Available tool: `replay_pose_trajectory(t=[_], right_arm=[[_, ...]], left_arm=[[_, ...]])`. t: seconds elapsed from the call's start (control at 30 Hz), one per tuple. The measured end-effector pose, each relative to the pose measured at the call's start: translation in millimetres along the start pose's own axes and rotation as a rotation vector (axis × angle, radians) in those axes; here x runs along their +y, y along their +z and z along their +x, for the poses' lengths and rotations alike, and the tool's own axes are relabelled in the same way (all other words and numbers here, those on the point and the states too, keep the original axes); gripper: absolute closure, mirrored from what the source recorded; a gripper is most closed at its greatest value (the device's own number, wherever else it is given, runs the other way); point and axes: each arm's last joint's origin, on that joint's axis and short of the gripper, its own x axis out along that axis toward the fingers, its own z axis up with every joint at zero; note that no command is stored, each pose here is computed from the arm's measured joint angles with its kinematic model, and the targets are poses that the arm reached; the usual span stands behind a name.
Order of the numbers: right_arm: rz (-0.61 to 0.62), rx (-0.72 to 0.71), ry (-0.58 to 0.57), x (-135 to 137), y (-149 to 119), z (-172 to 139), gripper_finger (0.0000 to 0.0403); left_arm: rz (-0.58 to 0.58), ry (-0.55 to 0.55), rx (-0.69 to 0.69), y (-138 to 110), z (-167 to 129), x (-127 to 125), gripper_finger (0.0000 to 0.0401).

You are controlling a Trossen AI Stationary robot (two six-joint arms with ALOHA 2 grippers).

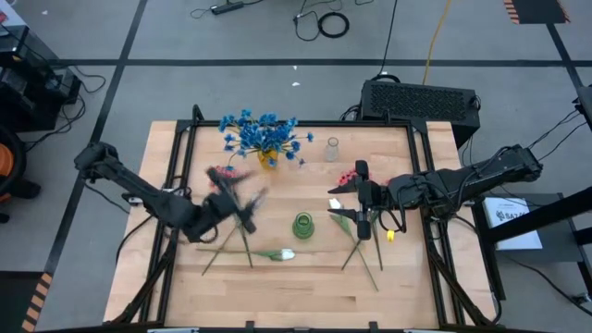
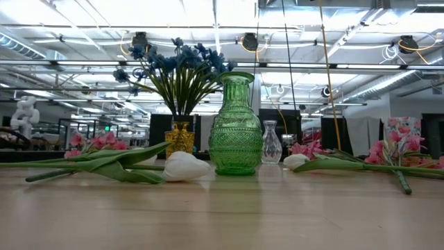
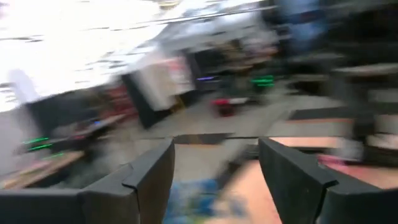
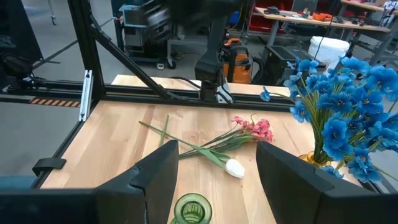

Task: Sort flowers into vase by color
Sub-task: Put the top left white tulip into the transparent vase

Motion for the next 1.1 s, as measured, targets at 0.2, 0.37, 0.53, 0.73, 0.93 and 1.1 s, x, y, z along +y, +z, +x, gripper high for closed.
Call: replay_pose_trajectory(t=[0.2,0.37,0.53,0.73,0.93,1.1], right_arm=[[0.019,0.001,0.0,0.0,-0.1,0.0,0.0195],[0.05,0.025,-0.002,-0.1,-2.5,0.0,0.0195],[0.143,0.108,-0.014,-0.5,-10.8,-0.6,0.0195],[0.246,0.292,-0.063,-0.9,-30.6,0.2,0.0195],[0.277,0.421,-0.107,1.6,-47.2,8.8,0.0195],[0.271,0.473,-0.124,4.4,-56.3,18.6,0.0195]], left_arm=[[-0.202,-0.345,0.013,-14.2,-2.0,-16.6,0.0166],[-0.263,-0.403,0.036,-13.0,-6.2,-23.2,0.0166],[-0.229,-0.391,0.067,20.6,2.0,-5.8,0.0167],[-0.182,-0.481,0.352,39.4,8.7,22.6,0.0167],[-0.128,-0.489,0.539,18.1,-8.1,20.2,0.0167],[-0.089,-0.445,0.591,-7.7,-21.5,8.6,0.0167]])
